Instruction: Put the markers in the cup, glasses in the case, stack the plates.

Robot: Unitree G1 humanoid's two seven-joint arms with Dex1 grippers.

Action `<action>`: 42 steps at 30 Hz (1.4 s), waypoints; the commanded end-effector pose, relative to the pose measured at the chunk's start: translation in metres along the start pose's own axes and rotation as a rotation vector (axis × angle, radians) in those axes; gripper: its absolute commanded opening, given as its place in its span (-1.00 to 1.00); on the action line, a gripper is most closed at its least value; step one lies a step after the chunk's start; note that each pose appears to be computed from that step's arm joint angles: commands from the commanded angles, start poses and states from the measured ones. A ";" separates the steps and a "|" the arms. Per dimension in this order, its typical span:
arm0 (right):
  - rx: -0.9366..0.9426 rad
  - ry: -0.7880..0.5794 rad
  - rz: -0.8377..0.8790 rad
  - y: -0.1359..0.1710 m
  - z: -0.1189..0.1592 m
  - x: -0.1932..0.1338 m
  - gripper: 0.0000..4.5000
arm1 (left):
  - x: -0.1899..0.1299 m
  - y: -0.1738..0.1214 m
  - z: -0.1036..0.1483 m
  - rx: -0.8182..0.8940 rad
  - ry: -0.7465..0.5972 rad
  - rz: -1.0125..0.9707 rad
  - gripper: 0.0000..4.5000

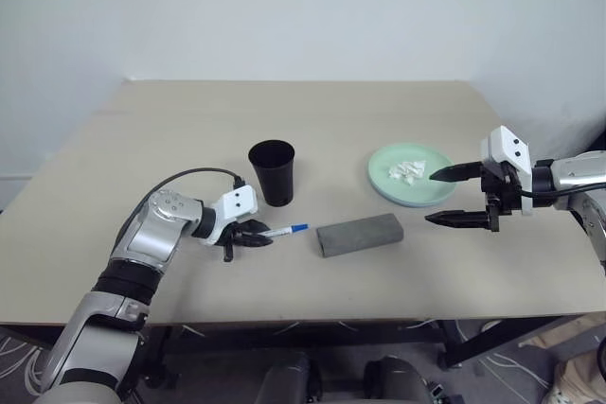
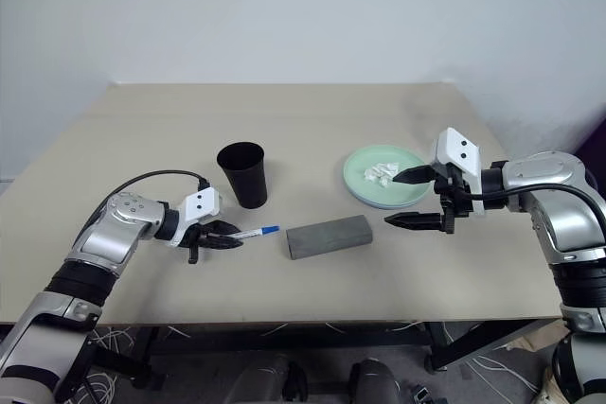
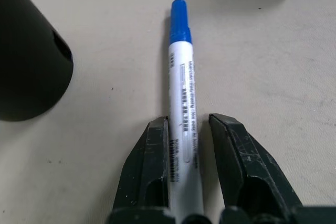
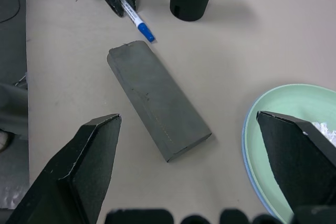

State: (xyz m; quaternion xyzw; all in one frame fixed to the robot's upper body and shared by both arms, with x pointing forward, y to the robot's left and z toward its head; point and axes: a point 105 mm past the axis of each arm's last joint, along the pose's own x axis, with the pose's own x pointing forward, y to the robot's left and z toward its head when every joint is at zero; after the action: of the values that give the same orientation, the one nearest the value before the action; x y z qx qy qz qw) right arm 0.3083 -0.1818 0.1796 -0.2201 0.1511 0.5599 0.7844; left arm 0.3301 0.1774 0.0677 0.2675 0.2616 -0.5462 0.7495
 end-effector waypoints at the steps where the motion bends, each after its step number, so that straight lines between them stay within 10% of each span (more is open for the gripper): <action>1: -0.043 -0.027 -0.020 -0.003 0.013 -0.003 1.00 | 0.003 0.002 0.021 0.084 -0.007 -0.013 -0.46; 28: -0.030 -0.040 -0.021 -0.001 0.012 0.000 1.00 | 0.015 0.007 0.030 0.138 0.155 -0.105 -0.46; 32: -0.033 -0.040 -0.021 -0.001 0.012 0.001 1.00 | 0.016 0.004 0.030 0.123 0.152 -0.121 -0.96; 42: -0.037 -0.045 -0.009 0.002 0.014 0.003 1.00 | -0.002 -0.010 0.056 0.146 0.012 -0.166 -0.96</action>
State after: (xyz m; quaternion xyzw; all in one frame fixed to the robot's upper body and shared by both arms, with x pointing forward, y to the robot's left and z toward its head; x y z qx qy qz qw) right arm 0.3084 -0.1747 0.1769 -0.2113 0.1460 0.5623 0.7860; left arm 0.3233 0.1403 0.0826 0.3043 0.2854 -0.6183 0.6661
